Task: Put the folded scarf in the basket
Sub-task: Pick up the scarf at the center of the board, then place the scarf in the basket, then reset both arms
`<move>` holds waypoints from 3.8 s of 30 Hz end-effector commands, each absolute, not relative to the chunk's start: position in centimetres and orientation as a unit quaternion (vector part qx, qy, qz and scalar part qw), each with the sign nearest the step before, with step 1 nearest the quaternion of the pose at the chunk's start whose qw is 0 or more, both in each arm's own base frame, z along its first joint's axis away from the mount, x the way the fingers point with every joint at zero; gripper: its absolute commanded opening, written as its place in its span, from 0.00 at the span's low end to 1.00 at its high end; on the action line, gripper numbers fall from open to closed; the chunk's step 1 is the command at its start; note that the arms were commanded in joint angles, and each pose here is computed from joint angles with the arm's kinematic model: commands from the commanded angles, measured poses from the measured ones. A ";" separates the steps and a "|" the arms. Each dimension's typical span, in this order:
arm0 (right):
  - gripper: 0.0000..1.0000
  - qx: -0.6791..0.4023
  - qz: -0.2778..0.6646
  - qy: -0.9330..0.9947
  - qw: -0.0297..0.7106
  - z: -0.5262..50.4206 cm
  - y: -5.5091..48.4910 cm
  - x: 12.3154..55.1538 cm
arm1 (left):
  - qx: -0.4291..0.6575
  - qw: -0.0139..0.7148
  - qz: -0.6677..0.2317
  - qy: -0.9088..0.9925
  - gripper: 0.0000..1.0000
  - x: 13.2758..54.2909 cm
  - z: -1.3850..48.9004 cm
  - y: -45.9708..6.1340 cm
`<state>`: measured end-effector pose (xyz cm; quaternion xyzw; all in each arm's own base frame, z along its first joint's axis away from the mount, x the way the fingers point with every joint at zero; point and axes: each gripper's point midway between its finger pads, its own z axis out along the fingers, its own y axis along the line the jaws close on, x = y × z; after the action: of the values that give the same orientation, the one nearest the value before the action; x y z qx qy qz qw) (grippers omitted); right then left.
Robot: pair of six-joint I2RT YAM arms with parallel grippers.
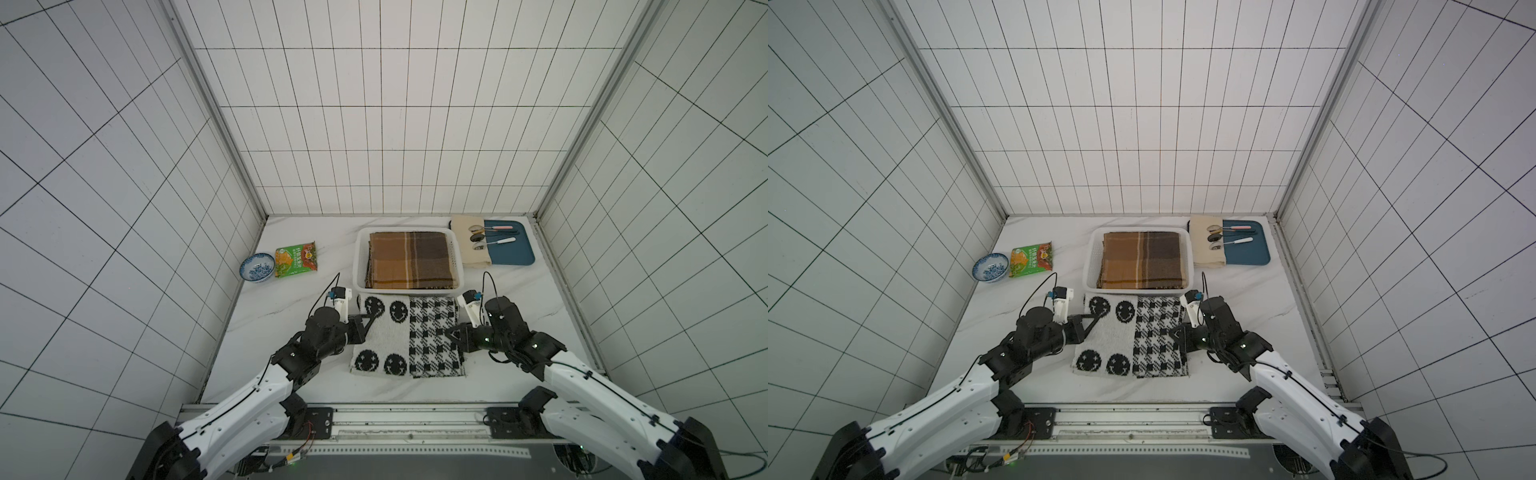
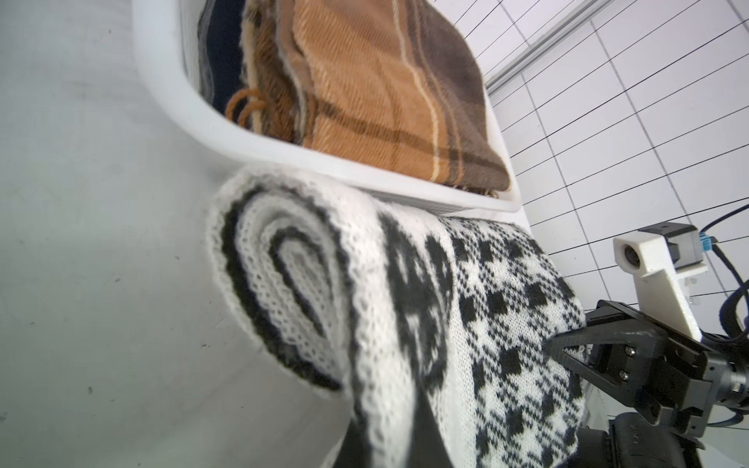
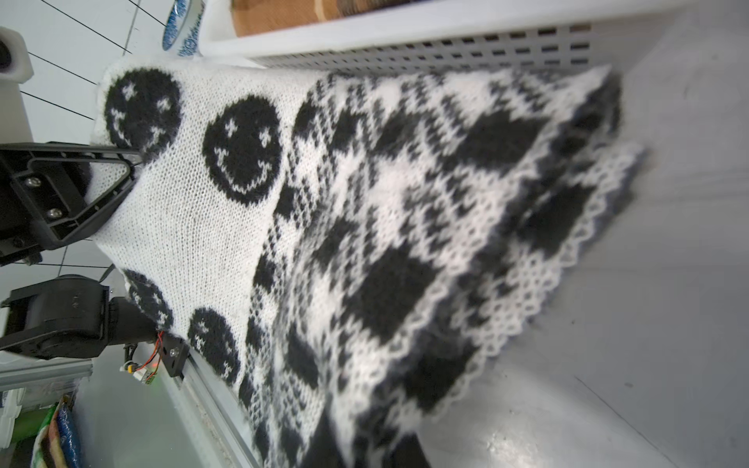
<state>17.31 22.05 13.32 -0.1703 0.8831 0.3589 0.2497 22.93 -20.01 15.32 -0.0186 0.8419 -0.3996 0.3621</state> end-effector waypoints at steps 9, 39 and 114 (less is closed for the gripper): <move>0.00 -0.189 0.296 0.875 0.332 23.4 21.1 22.2 | -0.009 0.464 -0.348 0.815 0.00 27.5 25.8 -19.7; 0.01 -0.078 0.266 0.928 0.248 14.3 19.8 46.0 | -0.082 0.450 -0.270 0.848 0.00 50.6 18.3 -18.7; 0.99 -0.123 -0.063 0.810 0.570 14.0 6.1 35.2 | -0.007 0.567 0.035 0.823 0.98 37.7 16.8 -4.1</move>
<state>33.16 9.12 11.49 -0.1706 0.8555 -0.0121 0.4887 37.19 -5.74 16.58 -0.0418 0.8515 -0.0348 0.5216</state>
